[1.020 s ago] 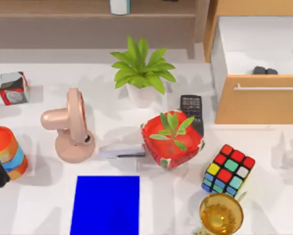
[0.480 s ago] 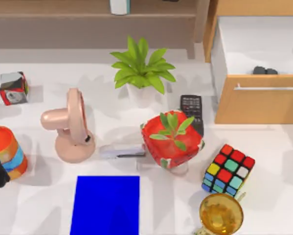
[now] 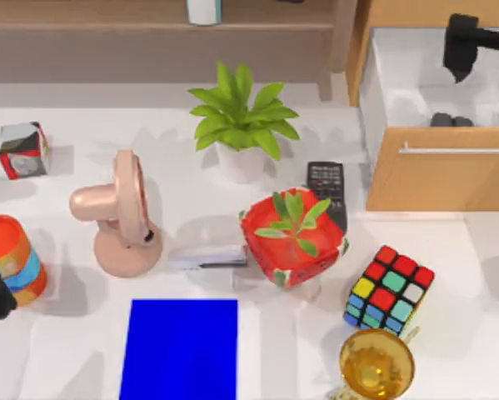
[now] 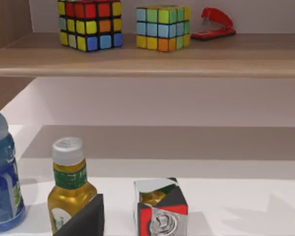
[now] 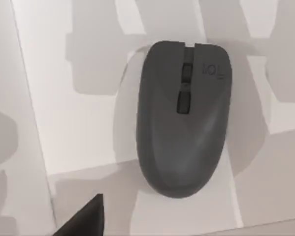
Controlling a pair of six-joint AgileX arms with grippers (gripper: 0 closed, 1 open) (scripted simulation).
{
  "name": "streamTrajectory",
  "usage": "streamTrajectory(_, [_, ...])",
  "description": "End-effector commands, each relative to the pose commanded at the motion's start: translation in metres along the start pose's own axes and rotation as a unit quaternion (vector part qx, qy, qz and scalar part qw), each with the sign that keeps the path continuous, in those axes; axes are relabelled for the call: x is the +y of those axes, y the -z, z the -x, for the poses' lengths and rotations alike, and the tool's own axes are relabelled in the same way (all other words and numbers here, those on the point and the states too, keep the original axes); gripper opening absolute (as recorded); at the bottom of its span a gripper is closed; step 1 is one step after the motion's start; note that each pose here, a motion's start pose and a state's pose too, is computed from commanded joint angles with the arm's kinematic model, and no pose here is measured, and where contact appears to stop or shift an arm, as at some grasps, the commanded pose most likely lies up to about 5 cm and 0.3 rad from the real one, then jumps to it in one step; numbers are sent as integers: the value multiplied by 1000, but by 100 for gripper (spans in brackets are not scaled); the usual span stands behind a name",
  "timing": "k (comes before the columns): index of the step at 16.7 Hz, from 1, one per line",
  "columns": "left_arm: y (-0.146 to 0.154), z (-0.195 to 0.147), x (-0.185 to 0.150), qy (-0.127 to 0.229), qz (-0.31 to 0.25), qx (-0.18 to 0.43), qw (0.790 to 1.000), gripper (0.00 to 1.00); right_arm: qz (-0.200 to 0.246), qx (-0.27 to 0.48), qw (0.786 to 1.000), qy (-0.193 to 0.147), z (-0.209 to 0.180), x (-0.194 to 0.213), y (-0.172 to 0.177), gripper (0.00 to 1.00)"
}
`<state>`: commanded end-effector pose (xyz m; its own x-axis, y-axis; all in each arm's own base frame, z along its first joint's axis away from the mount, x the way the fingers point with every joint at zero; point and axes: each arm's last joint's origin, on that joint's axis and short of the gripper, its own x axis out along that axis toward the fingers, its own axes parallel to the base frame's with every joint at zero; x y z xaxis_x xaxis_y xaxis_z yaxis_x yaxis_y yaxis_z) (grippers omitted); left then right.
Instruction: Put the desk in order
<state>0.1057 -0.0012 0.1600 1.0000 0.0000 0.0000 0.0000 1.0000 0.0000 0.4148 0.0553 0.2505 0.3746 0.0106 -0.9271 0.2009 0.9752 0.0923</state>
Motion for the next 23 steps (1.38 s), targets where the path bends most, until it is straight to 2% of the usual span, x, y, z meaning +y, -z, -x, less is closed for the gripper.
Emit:
streamTrajectory(4, [0, 0, 0, 0, 0, 0, 1000, 100, -15, 88, 995, 35, -72, 17, -20, 100])
streamTrajectory(7, [0, 0, 0, 0, 0, 0, 1000, 100, -26, 124, 991, 50, -101, 23, -23, 100])
streamTrajectory(23, [0, 0, 0, 0, 0, 0, 1000, 100, -30, 132, 989, 53, -112, 22, -21, 100])
